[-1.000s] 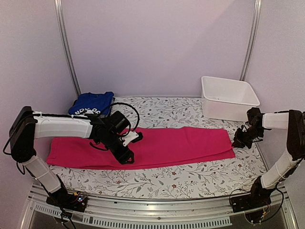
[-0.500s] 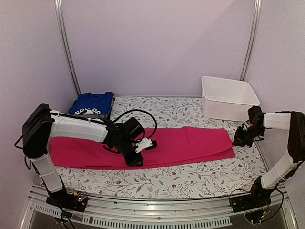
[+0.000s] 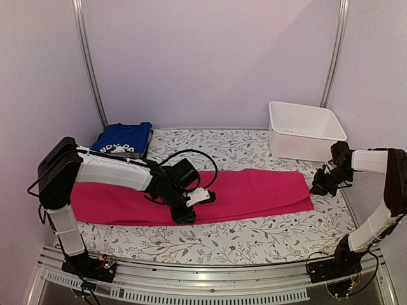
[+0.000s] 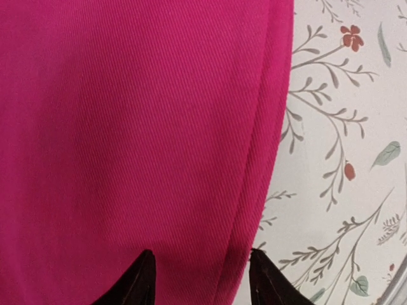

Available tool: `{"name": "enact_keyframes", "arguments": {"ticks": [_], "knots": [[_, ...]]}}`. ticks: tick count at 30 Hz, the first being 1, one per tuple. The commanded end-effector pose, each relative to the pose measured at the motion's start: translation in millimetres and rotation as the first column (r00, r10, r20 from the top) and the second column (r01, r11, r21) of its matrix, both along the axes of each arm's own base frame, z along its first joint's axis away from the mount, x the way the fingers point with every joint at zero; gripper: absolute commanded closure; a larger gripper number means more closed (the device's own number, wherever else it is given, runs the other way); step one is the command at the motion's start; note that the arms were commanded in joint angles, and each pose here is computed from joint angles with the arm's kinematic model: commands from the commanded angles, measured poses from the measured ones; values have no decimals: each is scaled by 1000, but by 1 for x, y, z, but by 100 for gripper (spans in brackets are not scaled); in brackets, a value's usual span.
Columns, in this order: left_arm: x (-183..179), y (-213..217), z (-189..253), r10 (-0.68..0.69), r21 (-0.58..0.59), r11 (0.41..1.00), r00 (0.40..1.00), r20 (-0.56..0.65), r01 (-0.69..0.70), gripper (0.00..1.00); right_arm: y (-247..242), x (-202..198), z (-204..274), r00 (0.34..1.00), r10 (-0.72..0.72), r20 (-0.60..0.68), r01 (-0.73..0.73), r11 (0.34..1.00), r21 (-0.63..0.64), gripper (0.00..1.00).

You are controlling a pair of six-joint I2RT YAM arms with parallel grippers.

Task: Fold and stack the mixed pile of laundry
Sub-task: Smooth out the rectangle-folded trousers at the center of the board.

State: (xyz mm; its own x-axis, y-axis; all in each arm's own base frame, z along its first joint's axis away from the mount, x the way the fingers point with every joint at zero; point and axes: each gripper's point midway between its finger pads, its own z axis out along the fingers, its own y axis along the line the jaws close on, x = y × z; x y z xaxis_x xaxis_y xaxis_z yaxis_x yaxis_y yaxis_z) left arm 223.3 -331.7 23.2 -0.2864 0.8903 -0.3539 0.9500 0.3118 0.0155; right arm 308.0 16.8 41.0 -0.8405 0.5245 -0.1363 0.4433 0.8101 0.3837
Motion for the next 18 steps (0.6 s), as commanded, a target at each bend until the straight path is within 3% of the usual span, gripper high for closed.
{"name": "enact_keyframes", "arguments": {"ticks": [1,7,12,16,18], "knots": [[0,-4,-7,-28,34,999,999,22,27,52,1,5,9,1000,3,20,-3,1000,9,100],[7,-2,-3,-12,51,999,999,49,9,71,1,5,9,1000,4,18,-4,1000,8,100],[8,-2,12,-6,27,1000,998,62,5,79,1,5,10,1000,2,18,-2,1000,14,100],[9,1,20,-5,22,1000,997,74,4,100,1,5,15,1000,-2,21,1,1000,15,100],[11,4,25,1,18,1000,997,81,-2,100,1,5,20,1000,-3,23,3,1000,15,100]]}}
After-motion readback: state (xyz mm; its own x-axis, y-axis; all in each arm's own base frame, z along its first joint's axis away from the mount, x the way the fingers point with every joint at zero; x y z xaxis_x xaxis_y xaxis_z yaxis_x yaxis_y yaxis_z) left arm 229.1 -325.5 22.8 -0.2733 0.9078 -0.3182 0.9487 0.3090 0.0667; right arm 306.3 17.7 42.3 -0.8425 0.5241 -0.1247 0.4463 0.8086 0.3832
